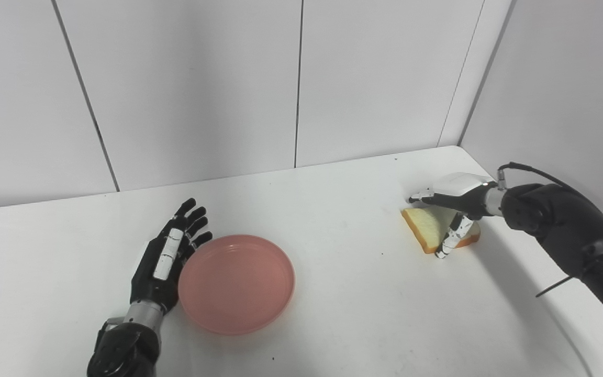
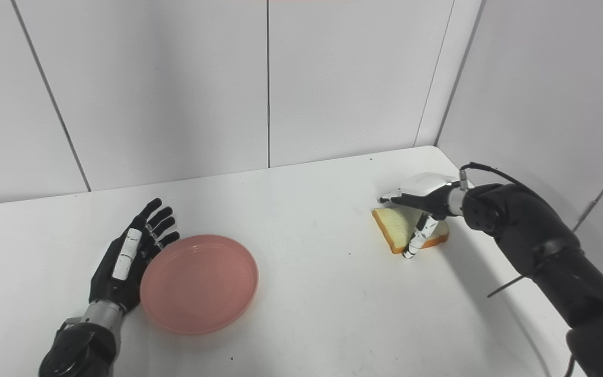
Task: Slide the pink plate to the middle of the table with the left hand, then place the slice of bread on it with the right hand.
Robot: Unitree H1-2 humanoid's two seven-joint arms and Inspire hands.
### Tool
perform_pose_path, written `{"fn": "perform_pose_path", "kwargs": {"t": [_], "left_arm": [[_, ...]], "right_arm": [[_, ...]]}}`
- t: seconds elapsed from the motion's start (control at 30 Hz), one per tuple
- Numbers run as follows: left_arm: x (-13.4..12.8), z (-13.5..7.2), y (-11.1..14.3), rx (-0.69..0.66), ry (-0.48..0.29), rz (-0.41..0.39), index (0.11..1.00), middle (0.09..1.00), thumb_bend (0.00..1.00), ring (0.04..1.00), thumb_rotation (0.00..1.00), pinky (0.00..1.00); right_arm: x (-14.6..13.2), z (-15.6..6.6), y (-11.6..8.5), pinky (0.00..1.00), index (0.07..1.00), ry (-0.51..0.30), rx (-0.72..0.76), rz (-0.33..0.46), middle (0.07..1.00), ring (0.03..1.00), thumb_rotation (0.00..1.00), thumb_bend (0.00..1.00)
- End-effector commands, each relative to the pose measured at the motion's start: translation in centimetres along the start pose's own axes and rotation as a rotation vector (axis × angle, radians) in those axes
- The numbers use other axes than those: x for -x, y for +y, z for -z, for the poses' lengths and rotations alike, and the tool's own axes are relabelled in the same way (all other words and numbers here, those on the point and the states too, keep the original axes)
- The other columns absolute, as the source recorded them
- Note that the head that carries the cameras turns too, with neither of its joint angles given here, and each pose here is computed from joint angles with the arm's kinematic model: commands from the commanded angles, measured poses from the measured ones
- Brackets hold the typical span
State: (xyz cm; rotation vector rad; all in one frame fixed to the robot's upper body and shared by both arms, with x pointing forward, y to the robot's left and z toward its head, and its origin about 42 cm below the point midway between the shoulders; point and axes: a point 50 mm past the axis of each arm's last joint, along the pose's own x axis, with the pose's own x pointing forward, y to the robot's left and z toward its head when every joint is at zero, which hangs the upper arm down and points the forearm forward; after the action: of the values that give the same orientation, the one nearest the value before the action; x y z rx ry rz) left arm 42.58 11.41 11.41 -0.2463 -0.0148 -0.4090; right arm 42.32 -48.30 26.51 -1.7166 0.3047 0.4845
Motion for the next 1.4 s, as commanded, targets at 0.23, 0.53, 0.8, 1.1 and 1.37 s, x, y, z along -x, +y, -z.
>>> {"fn": "perform_pose_path", "kwargs": {"t": [0.23, 0.53, 0.8, 1.1, 1.37], "left_arm": [[2.3, 3.6, -0.2, 0.063, 0.11, -0.019, 0.869, 0.886, 0.9, 0.909, 0.72, 0.84], [2.2, 3.5, -0.1, 0.052, 0.111, -0.01, 0.866, 0.884, 0.89, 0.907, 0.73, 0.83], [2.1, 3.5, -0.2, 0.056, 0.114, -0.005, 0.865, 0.887, 0.9, 0.907, 0.72, 0.82], [2.1, 3.4, -0.3, 0.055, 0.113, -0.002, 0.863, 0.886, 0.91, 0.908, 0.72, 0.83], [2.1, 3.5, -0.5, 0.052, 0.113, -0.001, 0.863, 0.885, 0.9, 0.905, 0.73, 0.82]], "right_arm": [[0.3, 1.0, -0.6, 0.89, 0.898, 0.055, 0.062, -0.013, 0.914, 0.919, 0.31, 1.0], [0.0, 1.1, -0.5, 0.48, 0.52, 0.063, 0.036, -0.04, 0.507, 0.522, 0.01, 0.58], [0.0, 1.2, -0.3, 0.49, 0.473, 0.066, 0.089, -0.035, 0.501, 0.558, 0.0, 0.53], [0.2, 0.8, -0.9, 0.48, 0.458, 0.06, 0.066, -0.032, 0.521, 0.54, 0.0, 0.52], [0.9, -0.9, -3.5, 0.38, 0.504, -0.002, 0.116, 0.037, 0.476, 0.437, 0.0, 0.53]]}}
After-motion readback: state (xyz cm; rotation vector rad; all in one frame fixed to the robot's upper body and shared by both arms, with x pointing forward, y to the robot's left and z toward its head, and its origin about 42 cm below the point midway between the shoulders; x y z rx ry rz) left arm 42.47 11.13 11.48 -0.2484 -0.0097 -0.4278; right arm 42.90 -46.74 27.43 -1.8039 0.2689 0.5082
